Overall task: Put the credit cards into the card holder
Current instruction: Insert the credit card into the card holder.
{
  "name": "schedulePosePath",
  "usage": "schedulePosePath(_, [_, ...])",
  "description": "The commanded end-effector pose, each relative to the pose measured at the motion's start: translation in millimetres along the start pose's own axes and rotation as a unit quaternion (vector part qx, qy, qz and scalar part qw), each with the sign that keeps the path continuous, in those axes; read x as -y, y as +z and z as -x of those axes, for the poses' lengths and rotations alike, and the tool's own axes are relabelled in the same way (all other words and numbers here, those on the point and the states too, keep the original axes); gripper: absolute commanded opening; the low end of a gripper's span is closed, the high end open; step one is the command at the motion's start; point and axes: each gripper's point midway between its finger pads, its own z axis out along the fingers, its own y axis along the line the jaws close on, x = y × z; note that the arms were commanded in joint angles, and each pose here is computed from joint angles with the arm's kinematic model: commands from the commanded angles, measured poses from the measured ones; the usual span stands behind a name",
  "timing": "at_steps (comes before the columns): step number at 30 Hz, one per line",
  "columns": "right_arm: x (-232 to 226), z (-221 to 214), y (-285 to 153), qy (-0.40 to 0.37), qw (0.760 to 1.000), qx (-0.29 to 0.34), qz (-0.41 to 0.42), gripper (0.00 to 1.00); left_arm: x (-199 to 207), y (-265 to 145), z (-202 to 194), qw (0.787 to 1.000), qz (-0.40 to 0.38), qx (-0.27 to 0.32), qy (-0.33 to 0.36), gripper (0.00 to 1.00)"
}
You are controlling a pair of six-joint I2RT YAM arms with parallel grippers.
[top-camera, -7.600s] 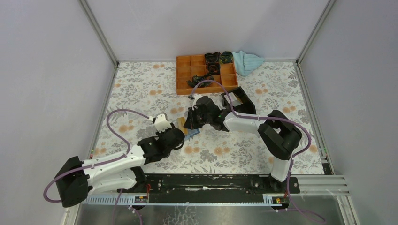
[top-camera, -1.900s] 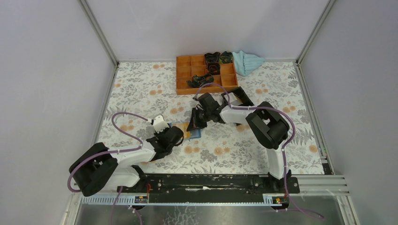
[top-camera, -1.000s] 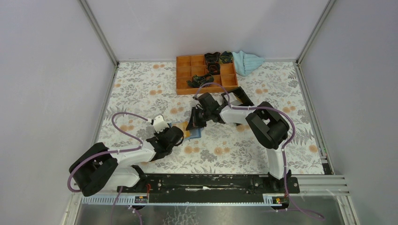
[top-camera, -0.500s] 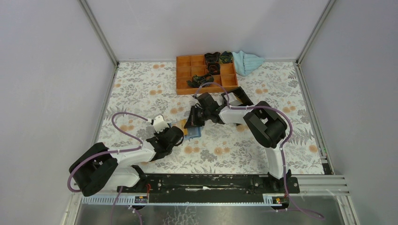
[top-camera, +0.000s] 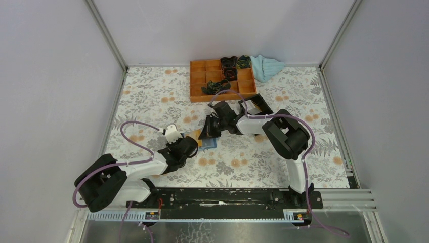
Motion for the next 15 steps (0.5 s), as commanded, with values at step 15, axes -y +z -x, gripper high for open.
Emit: schedulePosePath(15, [14.6,-29.2,-2.7,-0.013,0.999,-0.052,-0.010,0.00,-11.9,-1.6,-10.8,1.000,0.015,-0.016,0.019,0.33])
